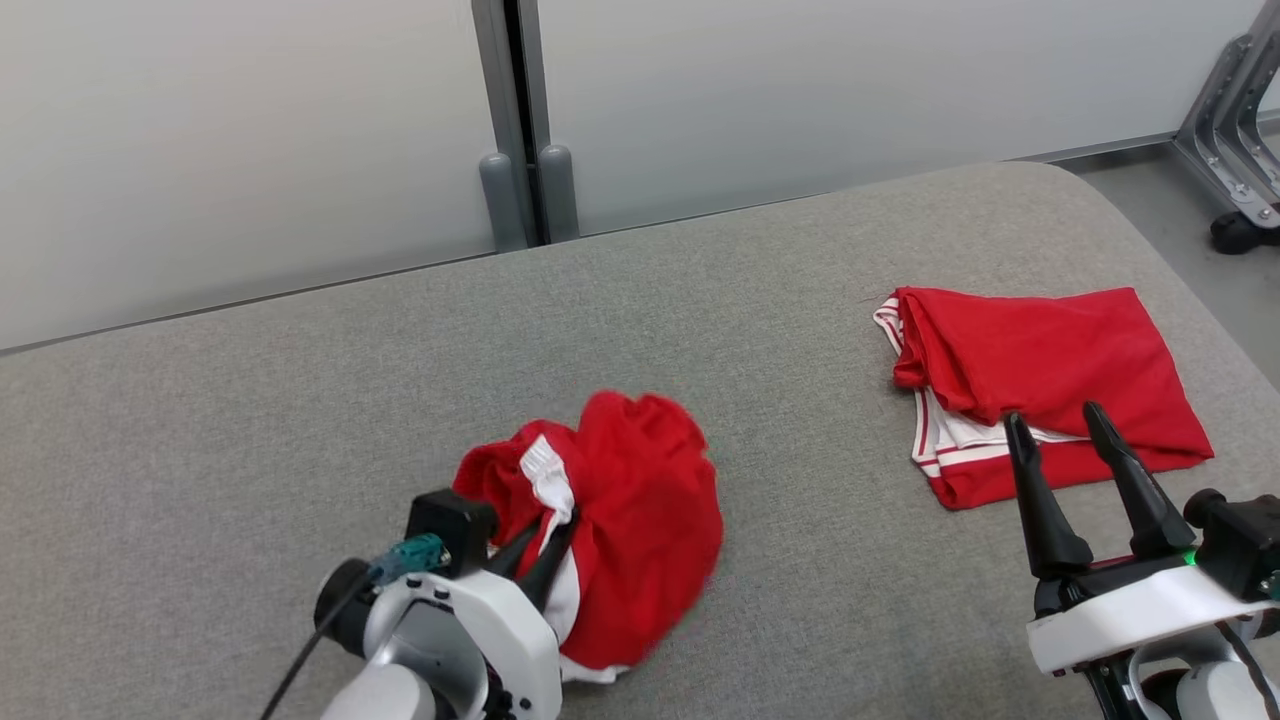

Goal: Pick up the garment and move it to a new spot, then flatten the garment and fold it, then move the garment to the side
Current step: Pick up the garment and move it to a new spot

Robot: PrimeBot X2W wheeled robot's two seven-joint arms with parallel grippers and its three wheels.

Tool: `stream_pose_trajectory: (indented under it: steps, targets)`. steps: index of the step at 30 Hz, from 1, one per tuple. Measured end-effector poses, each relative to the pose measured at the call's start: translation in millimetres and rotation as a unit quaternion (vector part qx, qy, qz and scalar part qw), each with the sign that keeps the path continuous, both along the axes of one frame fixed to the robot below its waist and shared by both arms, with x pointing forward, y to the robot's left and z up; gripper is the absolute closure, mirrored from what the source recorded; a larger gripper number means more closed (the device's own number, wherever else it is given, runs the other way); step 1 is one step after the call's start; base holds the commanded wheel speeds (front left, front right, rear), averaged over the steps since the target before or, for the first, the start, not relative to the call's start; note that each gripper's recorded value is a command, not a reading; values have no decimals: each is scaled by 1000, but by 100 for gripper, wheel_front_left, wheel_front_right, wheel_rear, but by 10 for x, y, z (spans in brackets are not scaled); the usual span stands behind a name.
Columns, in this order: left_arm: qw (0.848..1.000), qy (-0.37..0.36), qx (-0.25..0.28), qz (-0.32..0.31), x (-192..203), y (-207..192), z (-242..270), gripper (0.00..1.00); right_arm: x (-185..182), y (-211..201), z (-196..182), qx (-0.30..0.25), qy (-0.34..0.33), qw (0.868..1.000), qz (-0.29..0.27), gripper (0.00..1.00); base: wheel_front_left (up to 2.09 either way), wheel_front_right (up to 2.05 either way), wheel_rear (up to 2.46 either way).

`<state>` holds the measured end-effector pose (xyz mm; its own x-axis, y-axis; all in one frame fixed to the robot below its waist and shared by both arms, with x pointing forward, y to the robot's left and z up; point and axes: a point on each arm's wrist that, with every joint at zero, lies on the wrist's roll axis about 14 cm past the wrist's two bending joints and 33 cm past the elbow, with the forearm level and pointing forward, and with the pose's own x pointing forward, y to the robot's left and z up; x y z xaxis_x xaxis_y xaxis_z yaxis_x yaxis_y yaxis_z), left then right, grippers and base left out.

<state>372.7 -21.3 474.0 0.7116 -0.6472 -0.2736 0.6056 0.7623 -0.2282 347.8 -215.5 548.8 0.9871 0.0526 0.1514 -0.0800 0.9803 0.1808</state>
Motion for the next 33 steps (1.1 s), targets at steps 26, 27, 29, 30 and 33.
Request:
stream_pose_trajectory:
  steps: [26,27,29,30,33]
  targets:
    - [989,-95,-14,113,201,703,420,0,92,409,-12,0,6,998,64,0,0,0,0]
    - [986,-103,-13,126,202,798,478,0,93,424,-14,-1,7,998,66,0,0,0,0]
    - [981,-120,-14,152,179,971,584,0,96,463,-7,-1,6,997,72,0,0,0,0]
    - [976,-138,-23,167,170,1056,684,0,99,474,0,-1,5,997,74,0,0,0,0]
    - [963,-181,-23,197,124,1286,865,0,109,487,19,-1,3,997,76,0,0,0,0]
